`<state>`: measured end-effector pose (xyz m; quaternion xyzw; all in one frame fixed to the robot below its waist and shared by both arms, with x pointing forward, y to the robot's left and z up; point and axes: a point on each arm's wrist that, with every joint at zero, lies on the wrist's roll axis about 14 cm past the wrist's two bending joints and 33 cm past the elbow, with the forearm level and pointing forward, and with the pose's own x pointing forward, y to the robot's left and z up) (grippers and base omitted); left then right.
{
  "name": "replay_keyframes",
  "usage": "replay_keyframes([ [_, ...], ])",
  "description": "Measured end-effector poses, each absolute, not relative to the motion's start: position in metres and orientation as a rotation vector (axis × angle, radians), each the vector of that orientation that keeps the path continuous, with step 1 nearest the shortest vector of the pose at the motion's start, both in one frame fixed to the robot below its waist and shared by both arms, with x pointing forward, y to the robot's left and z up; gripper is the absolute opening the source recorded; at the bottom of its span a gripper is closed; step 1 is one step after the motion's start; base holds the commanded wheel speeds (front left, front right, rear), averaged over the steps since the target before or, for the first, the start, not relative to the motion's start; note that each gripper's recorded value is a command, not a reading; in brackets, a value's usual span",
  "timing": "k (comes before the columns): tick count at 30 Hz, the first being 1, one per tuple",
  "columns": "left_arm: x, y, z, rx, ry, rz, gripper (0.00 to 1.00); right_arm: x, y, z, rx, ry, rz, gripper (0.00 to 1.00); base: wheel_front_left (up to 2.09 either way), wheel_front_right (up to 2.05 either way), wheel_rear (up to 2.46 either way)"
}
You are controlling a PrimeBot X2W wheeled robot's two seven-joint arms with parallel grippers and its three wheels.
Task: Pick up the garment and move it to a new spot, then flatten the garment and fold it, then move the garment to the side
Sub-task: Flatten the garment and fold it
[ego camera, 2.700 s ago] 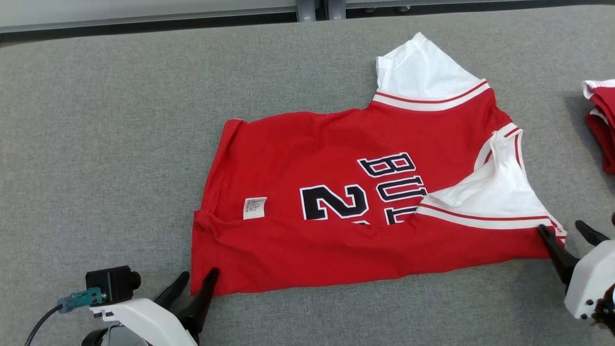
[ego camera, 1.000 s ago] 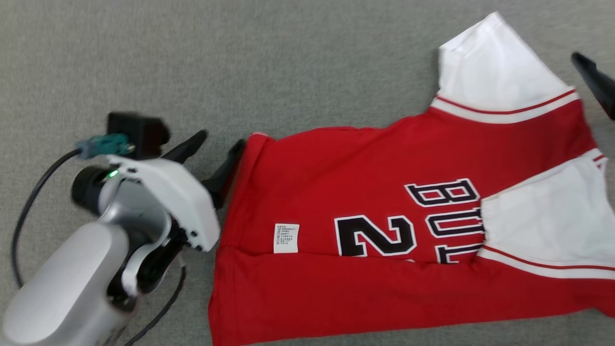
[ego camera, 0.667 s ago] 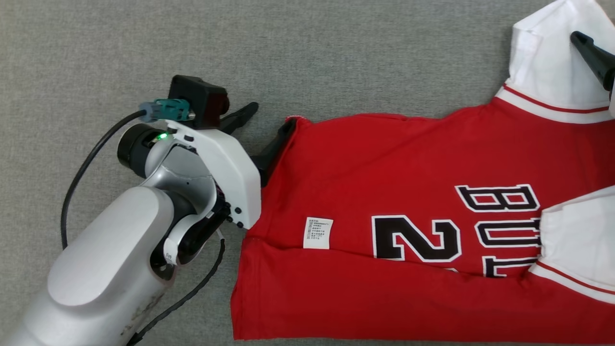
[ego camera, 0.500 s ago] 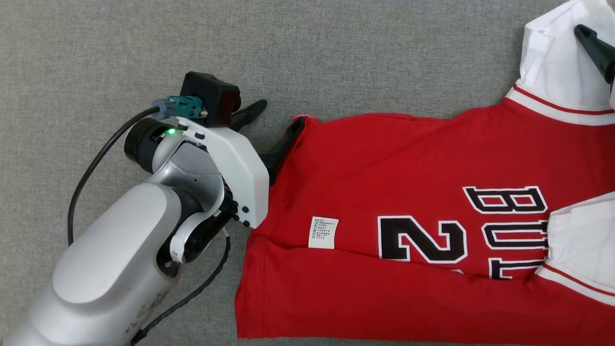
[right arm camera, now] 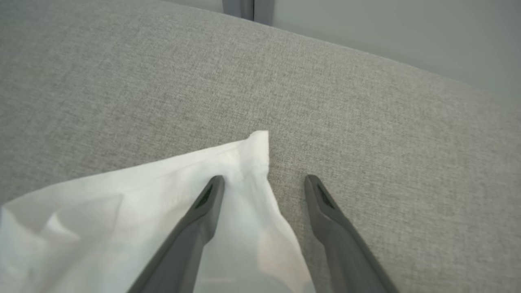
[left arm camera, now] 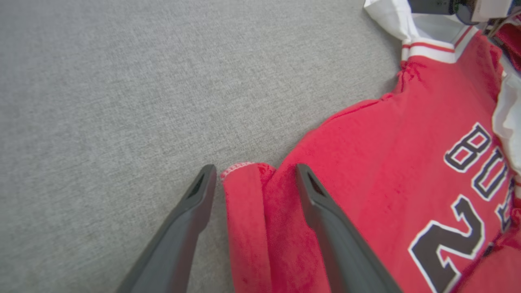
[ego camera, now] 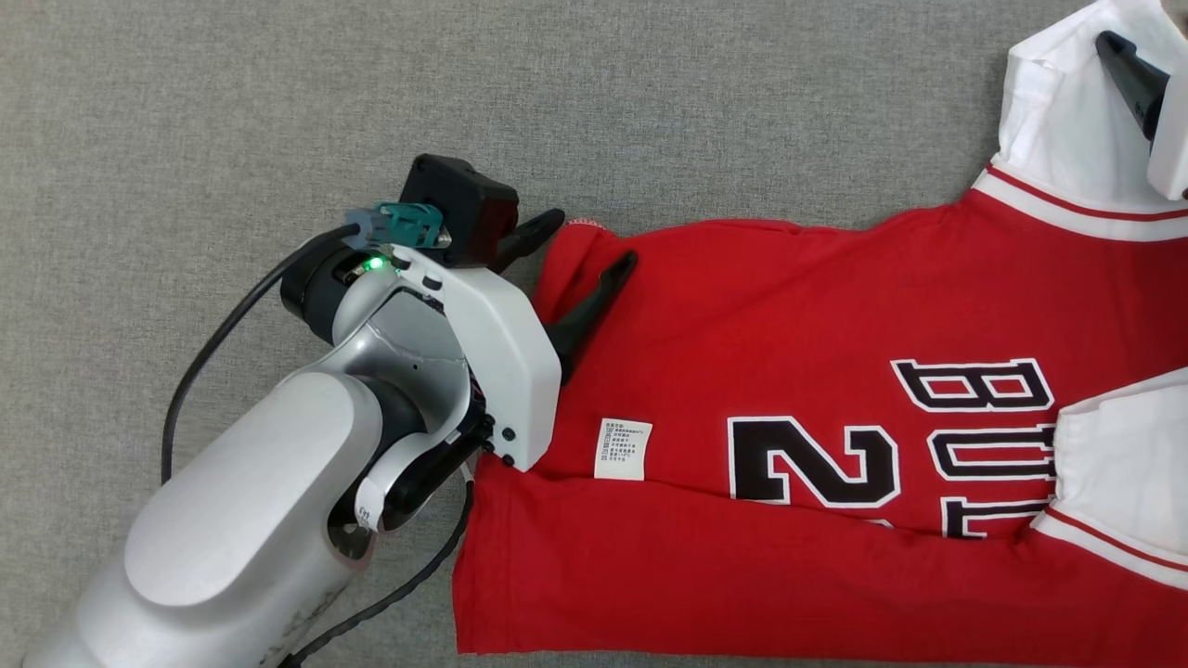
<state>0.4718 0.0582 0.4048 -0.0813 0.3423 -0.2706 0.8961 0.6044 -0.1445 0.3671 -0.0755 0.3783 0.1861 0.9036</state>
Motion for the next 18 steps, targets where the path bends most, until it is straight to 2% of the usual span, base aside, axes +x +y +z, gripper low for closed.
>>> replay_keyframes([
  [3, 0.467, 0.059, 0.396, -0.166, 0.742, -0.559, 0.98, 0.607, -0.14, 0.367, -0.161, 0.778, 0.398, 1.0, 0.0, 0.0, 0.0],
  [5, 0.465, 0.059, 0.393, -0.177, 0.756, -0.554, 0.45, 0.606, -0.135, 0.367, -0.169, 0.775, 0.414, 1.0, 0.0, 0.0, 0.0],
  [6, 0.465, 0.059, 0.392, -0.182, 0.759, -0.551, 0.31, 0.607, -0.133, 0.367, -0.169, 0.771, 0.421, 0.4, 0.0, 0.0, 0.0],
  [7, 0.466, 0.06, 0.391, -0.184, 0.76, -0.547, 0.0, 0.606, -0.129, 0.367, -0.169, 0.768, 0.435, 0.0, 0.0, 0.0, 0.0],
  [11, 0.474, 0.063, 0.396, -0.221, 0.719, -0.517, 0.0, 0.606, -0.114, 0.375, -0.137, 0.707, 0.483, 0.0, 0.0, 0.0, 0.0],
  [18, 0.474, 0.071, 0.408, -0.295, 0.686, -0.473, 0.0, 0.612, -0.133, 0.4, -0.098, 0.619, 0.441, 0.0, 0.0, 0.0, 0.0],
])
